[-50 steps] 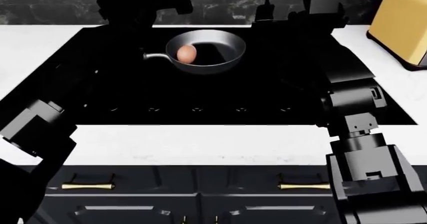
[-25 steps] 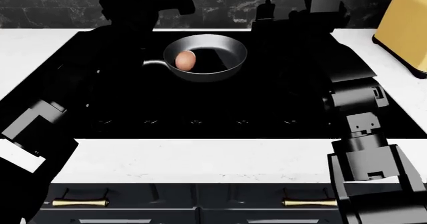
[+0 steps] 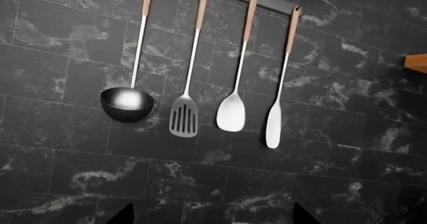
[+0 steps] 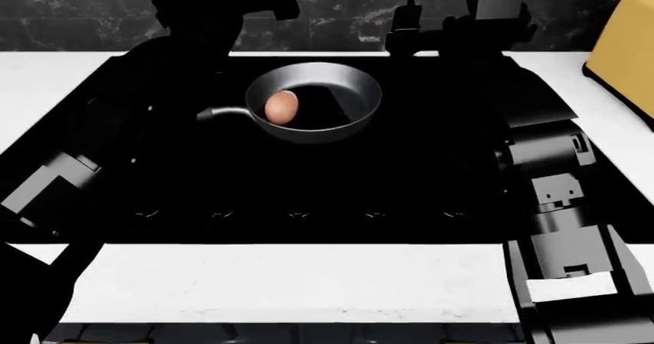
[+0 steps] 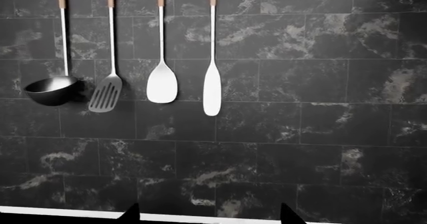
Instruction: Pick the egg from the pan and place it in the bowl.
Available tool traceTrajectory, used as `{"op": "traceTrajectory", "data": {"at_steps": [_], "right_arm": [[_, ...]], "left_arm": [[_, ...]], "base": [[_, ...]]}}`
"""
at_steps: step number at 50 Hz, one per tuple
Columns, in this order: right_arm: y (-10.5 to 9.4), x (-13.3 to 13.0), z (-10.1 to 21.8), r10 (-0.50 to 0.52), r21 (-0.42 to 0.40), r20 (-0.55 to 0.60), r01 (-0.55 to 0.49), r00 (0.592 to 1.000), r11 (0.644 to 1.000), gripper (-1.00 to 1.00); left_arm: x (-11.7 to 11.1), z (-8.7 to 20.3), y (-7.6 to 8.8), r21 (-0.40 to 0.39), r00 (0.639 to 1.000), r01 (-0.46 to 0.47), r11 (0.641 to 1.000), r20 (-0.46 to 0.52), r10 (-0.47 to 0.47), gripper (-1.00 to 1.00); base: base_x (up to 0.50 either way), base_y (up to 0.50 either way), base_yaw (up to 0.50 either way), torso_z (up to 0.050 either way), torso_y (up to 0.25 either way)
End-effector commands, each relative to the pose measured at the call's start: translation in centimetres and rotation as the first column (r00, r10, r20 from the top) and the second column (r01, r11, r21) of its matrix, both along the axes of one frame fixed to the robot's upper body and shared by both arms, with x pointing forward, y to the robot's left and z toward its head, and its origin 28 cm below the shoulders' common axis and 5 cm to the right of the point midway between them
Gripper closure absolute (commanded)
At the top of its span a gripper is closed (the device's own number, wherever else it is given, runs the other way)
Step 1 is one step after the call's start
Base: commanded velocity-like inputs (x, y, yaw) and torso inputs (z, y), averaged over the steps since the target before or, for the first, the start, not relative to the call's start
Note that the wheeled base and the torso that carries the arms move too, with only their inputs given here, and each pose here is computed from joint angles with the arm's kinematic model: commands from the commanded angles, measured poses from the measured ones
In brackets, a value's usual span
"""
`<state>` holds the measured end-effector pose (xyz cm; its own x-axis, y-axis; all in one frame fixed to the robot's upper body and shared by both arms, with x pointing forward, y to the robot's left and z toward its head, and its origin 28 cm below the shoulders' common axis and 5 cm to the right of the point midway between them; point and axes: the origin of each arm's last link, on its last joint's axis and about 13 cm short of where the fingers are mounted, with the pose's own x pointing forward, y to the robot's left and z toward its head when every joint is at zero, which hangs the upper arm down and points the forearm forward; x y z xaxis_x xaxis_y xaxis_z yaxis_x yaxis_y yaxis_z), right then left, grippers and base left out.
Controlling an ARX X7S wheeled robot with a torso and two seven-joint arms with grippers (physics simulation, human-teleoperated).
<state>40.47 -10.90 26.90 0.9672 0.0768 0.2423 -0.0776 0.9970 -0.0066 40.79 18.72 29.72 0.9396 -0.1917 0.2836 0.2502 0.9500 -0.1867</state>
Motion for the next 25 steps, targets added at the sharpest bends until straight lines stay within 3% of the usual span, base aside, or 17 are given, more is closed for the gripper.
{"op": "traceTrajectory", "data": {"at_steps": [1, 25], "right_arm": [[0.0, 0.02, -0.1, 0.001, 0.003, 0.0, -0.001, 1.0, 1.0, -1.0], [-0.11, -0.18, 0.04, -0.001, 0.003, 0.005, 0.001, 1.0, 1.0, -1.0]], "left_arm": [[-0.04, 0.09, -0.06, 0.002, 1.0, 0.001, 1.0, 0.002, -0.001, -1.0], [-0.1, 0.31, -0.17, 0.003, 1.0, 0.006, 1.0, 0.009, -0.006, -1.0]], "base": [[0.15, 0.0, 0.0, 0.0, 0.0], [0.15, 0.0, 0.0, 0.0, 0.001]]}}
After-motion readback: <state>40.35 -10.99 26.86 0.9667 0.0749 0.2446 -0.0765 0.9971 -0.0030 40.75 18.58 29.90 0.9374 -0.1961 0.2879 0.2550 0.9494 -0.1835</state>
